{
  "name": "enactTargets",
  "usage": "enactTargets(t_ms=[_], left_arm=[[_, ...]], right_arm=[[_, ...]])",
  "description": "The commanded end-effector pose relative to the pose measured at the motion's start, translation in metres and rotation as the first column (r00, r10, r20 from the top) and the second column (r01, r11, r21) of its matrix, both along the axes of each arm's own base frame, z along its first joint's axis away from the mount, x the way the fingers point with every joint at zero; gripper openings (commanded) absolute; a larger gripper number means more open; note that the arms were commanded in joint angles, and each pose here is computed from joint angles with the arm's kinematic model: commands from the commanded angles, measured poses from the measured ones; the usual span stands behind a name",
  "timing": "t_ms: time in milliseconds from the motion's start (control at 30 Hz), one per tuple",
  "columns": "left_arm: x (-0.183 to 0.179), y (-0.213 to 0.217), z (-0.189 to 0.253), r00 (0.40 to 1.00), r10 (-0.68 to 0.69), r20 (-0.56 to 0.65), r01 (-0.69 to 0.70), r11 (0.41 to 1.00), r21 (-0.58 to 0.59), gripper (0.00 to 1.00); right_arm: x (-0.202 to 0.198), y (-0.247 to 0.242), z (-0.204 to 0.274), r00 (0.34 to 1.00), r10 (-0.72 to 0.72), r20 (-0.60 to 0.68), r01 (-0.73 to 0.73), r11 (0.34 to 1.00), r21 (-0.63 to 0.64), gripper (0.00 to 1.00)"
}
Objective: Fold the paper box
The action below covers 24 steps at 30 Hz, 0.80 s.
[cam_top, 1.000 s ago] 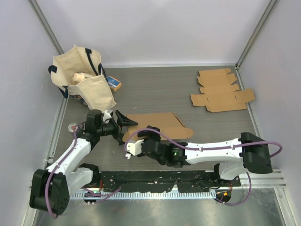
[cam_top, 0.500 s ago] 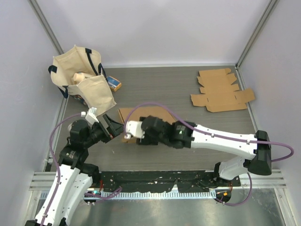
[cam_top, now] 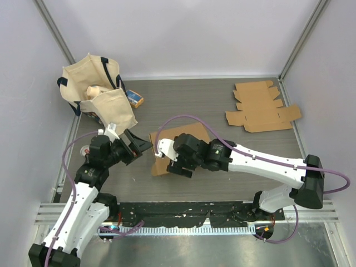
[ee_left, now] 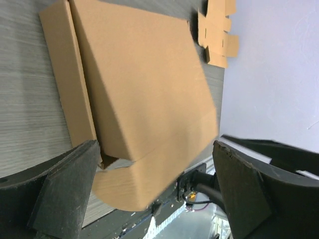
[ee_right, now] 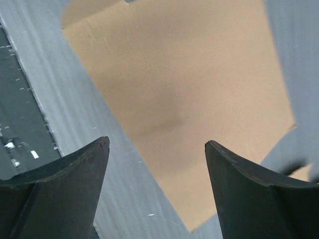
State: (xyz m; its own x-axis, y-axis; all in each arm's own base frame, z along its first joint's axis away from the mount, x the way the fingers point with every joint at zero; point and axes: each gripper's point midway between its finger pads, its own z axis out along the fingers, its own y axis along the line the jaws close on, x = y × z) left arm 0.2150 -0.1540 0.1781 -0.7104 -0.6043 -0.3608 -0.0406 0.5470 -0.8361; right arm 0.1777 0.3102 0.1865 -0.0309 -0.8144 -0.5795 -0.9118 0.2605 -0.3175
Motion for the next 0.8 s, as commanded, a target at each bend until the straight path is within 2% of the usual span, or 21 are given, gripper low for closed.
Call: enactTargets(t_ms=[0,67,100,167,200,267,300,333,433,467,500,533,633,767], left_arm=[[0.014,0.014,0.022,0.995,0.062,0.076,-0.068,0.995,0.077,1.00],[0.016,0.009,0.015,0.998,0.031,0.050,-0.035,0.996,0.079,0.98],[0.017,0.007,0.012,0.999,0.016,0.032,-0.018,0.997,0.078,0.98],[0.016,0.004,-0.002,1.000,-0.021,-0.022,0.023,0.994,0.105,0.96],[0.018,0.003,-0.014,0.997,-0.032,-0.076,0.042,0.991,0.125,0.97],[0.018,0.000,-0.025,0.991,-0.063,-0.115,0.078,0.988,0.133,0.97],[0.016,-0.003,-0.036,0.985,-0.080,-0.150,0.099,0.988,0.119,0.96],[0.022,-0.007,-0.034,0.989,-0.091,-0.120,0.103,0.990,0.101,0.95],[0.028,-0.014,-0.045,0.988,-0.101,-0.114,0.108,0.992,0.063,0.87],[0.029,-0.016,-0.046,0.988,-0.105,-0.112,0.111,0.992,0.053,0.86],[0.027,-0.019,-0.050,0.987,-0.113,-0.115,0.120,0.992,0.048,0.85],[0.030,-0.019,-0.054,0.986,-0.114,-0.119,0.121,0.991,0.053,0.83],[0.031,-0.021,-0.067,0.981,-0.128,-0.147,0.138,0.989,0.060,0.79],[0.031,-0.026,-0.082,0.974,-0.151,-0.169,0.162,0.985,0.054,0.68]], right_arm=[[-0.027,0.012,0.016,0.992,-0.011,-0.124,0.037,0.977,0.208,0.85],[-0.019,0.002,0.036,0.989,-0.098,-0.113,0.129,0.942,0.308,0.87],[-0.009,0.002,0.052,0.974,-0.178,-0.139,0.219,0.889,0.402,0.89],[0.010,-0.017,0.069,0.936,-0.289,-0.199,0.351,0.802,0.483,0.92],[0.038,-0.037,0.070,0.871,-0.390,-0.298,0.491,0.711,0.503,0.92],[0.067,-0.068,0.049,0.772,-0.496,-0.397,0.635,0.619,0.463,0.92],[0.087,-0.087,0.046,0.721,-0.494,-0.486,0.692,0.548,0.470,0.92],[0.095,-0.094,0.039,0.670,-0.494,-0.554,0.741,0.491,0.458,0.91],[0.121,-0.112,0.017,0.600,-0.425,-0.678,0.797,0.391,0.460,0.88],[0.131,-0.116,0.011,0.606,-0.405,-0.685,0.794,0.369,0.484,0.86],[0.141,-0.119,-0.005,0.583,-0.396,-0.710,0.809,0.365,0.461,0.84],[0.148,-0.126,-0.013,0.571,-0.399,-0.718,0.818,0.352,0.455,0.77],[0.161,-0.119,-0.038,0.581,-0.370,-0.725,0.803,0.405,0.437,0.69],[0.170,-0.118,-0.060,0.580,-0.376,-0.723,0.803,0.414,0.429,0.63]])
